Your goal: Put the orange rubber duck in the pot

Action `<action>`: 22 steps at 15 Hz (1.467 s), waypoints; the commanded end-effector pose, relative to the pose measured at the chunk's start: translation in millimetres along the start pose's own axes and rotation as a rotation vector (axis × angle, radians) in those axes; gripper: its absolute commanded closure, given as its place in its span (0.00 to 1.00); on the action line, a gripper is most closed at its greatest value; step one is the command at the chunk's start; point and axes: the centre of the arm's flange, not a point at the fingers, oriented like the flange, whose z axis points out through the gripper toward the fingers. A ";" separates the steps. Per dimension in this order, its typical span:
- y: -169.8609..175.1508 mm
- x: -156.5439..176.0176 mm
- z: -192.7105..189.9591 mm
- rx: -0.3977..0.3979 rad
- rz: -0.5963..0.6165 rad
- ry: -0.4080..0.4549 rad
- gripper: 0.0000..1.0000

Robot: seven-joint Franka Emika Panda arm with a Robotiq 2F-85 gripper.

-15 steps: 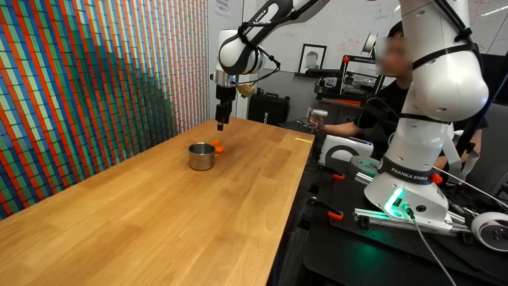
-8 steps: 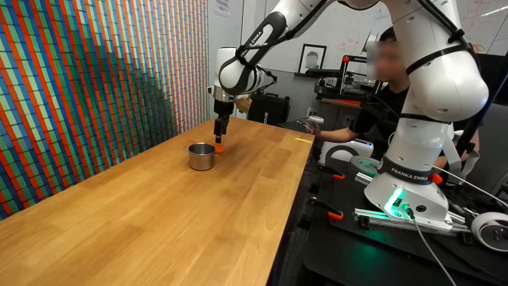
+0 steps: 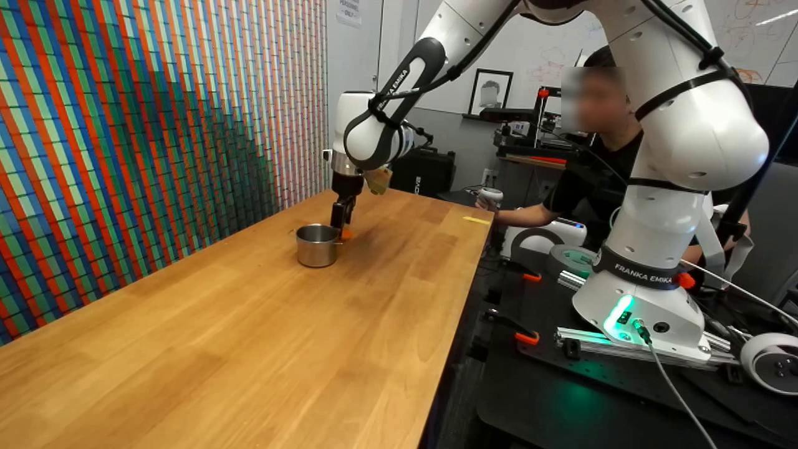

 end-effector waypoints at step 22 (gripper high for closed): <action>5.7 49.3 -94.2 0.066 0.074 -0.006 0.83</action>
